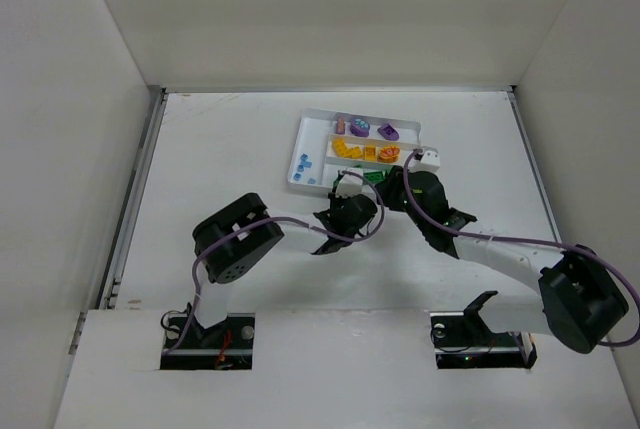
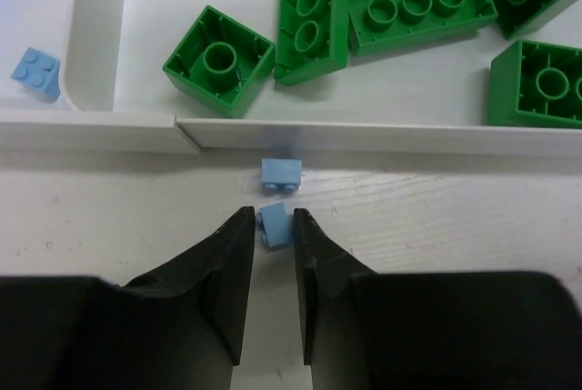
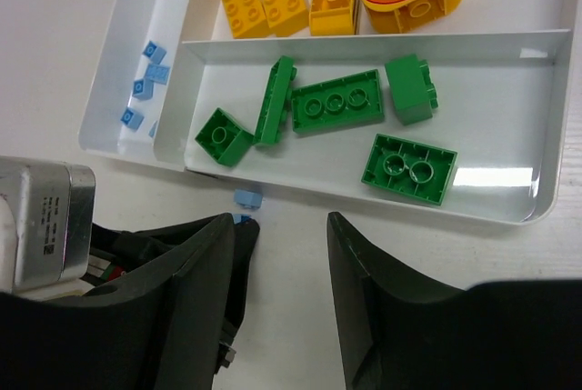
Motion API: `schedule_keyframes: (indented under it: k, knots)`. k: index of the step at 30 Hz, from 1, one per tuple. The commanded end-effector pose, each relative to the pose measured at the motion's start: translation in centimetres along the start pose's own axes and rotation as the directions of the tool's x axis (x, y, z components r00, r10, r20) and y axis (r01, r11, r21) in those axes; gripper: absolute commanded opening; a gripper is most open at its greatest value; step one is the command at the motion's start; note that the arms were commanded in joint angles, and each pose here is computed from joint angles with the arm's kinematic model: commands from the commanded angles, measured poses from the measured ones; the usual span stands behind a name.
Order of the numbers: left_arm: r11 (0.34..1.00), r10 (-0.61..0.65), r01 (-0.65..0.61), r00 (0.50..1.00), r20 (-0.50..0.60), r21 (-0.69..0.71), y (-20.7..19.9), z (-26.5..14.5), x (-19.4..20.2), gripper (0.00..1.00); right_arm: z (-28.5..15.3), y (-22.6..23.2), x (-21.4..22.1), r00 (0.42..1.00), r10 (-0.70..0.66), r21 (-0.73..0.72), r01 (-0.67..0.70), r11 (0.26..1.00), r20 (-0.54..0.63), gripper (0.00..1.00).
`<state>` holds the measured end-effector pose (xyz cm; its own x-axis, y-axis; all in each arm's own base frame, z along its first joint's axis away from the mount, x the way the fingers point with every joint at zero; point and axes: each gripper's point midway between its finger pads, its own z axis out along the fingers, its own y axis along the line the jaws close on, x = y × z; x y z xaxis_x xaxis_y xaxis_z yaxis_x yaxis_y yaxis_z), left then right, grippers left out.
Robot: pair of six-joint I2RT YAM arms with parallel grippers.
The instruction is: Sort the legos into containers by color
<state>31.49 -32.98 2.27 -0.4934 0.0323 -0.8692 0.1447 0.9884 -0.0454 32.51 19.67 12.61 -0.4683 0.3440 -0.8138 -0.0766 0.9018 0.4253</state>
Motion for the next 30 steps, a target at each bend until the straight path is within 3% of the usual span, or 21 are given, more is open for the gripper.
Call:
schedule_keyframes:
  k: [1, 6, 12, 16, 20, 25, 30]
  knots:
    - [1.0, -0.002, 0.002, 1.0, 0.023, -0.007, -0.2, 0.4, -1.1, 0.18, 0.0, 1.0, -1.1, 0.999, 0.034, -0.043, -0.032, 0.999, 0.039, 0.51]
    - [0.999, -0.028, 0.025, 0.998, 0.057, 0.041, -0.4, -1.8, -2.8, 0.12, 0.1, 0.8, -0.9, 0.999, 0.036, -0.04, -0.035, 0.999, 0.032, 0.5]
    - [0.989, -0.133, 0.121, 0.978, 0.162, 0.081, 1.9, -5.0, -8.8, 0.13, 0.7, 1.0, -0.4, 1.0, 0.018, -0.035, -0.018, 0.999, 0.009, 0.49]
    - [0.984, -0.177, 0.168, 0.964, 0.197, 0.062, 4.3, -4.1, -11.8, 0.14, 0.8, 1.7, 0.2, 1.0, 0.001, -0.044, -0.001, 0.999, -0.009, 0.48]
    - [0.98, -0.196, 0.199, 0.96, 0.203, 0.001, 7.2, -0.7, -12.9, 0.15, 1.0, 2.5, 1.2, 0.998, -0.036, -0.061, 0.033, 0.998, -0.044, 0.49]
    - [0.971, -0.234, 0.238, 0.959, 0.159, -0.005, 8.8, 3.4, -13.4, 0.28, 1.4, 4.0, 3.1, 0.992, -0.087, -0.082, 0.08, 0.993, -0.088, 0.51]
    - [0.959, -0.279, 0.284, 0.944, 0.176, -0.003, 10.1, 2.5, -14.3, 0.43, 1.9, 5.4, 6.0, 0.978, -0.156, -0.089, 0.144, 0.986, -0.141, 0.54]
